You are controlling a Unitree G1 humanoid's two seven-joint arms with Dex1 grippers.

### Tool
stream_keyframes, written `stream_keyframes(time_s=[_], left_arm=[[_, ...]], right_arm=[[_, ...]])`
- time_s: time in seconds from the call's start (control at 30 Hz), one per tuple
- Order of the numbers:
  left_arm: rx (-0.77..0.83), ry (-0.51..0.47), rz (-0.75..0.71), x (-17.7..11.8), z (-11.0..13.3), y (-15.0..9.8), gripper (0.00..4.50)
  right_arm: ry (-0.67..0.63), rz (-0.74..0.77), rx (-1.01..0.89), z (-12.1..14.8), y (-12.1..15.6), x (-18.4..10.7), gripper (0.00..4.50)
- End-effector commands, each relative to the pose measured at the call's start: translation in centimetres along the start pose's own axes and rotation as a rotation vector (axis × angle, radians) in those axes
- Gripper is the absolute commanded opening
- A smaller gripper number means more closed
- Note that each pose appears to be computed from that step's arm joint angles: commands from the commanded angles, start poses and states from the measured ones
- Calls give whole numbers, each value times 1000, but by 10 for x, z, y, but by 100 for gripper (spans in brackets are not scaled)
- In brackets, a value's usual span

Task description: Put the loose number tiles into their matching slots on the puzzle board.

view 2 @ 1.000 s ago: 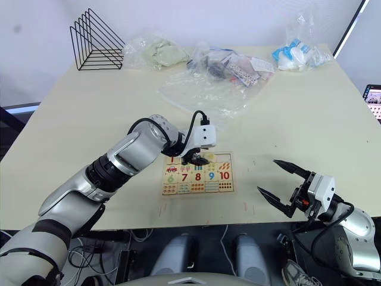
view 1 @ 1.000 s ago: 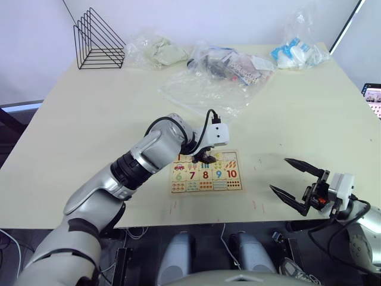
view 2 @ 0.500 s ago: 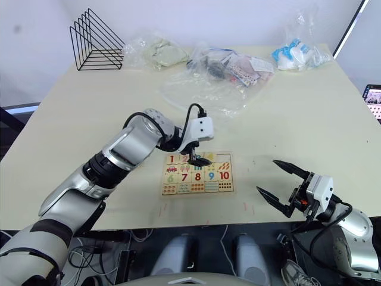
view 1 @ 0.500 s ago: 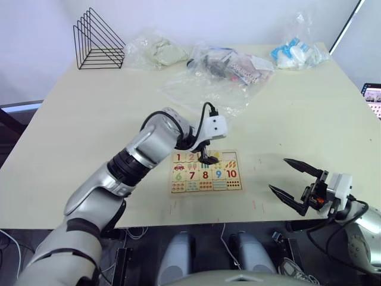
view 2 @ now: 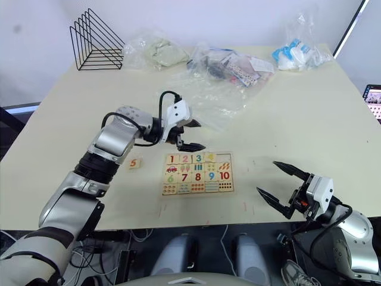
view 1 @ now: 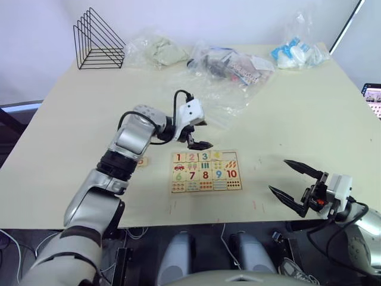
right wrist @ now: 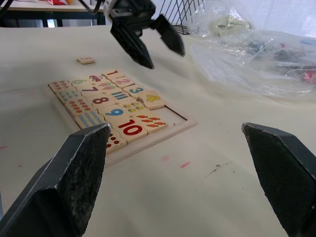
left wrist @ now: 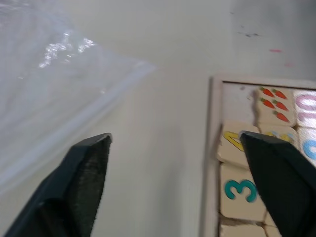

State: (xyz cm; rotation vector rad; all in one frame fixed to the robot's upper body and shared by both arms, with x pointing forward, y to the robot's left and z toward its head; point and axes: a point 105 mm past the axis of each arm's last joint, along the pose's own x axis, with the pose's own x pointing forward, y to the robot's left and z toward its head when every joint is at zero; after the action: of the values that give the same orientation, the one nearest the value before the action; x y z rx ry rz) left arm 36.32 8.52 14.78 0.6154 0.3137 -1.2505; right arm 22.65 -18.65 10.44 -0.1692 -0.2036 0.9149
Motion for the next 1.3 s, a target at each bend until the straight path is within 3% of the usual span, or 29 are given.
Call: stream_keyframes(time_s=[0.03,0.17,0.23,1.3], left_arm=[[36,-26,-5,-9,1,0,267],[42,-9,-11,-3,-6,-1,65],[43,-6,-7,2,-6,-1,18],[86,29,-65,23,-11,-12,18]], right_arm=[[-25,1,-30,7,0,1,450],[-24,5,-31,7,0,1,450],[-24,6,-31,7,0,2,450],[-3,-5,-35,6,1,-4,450]])
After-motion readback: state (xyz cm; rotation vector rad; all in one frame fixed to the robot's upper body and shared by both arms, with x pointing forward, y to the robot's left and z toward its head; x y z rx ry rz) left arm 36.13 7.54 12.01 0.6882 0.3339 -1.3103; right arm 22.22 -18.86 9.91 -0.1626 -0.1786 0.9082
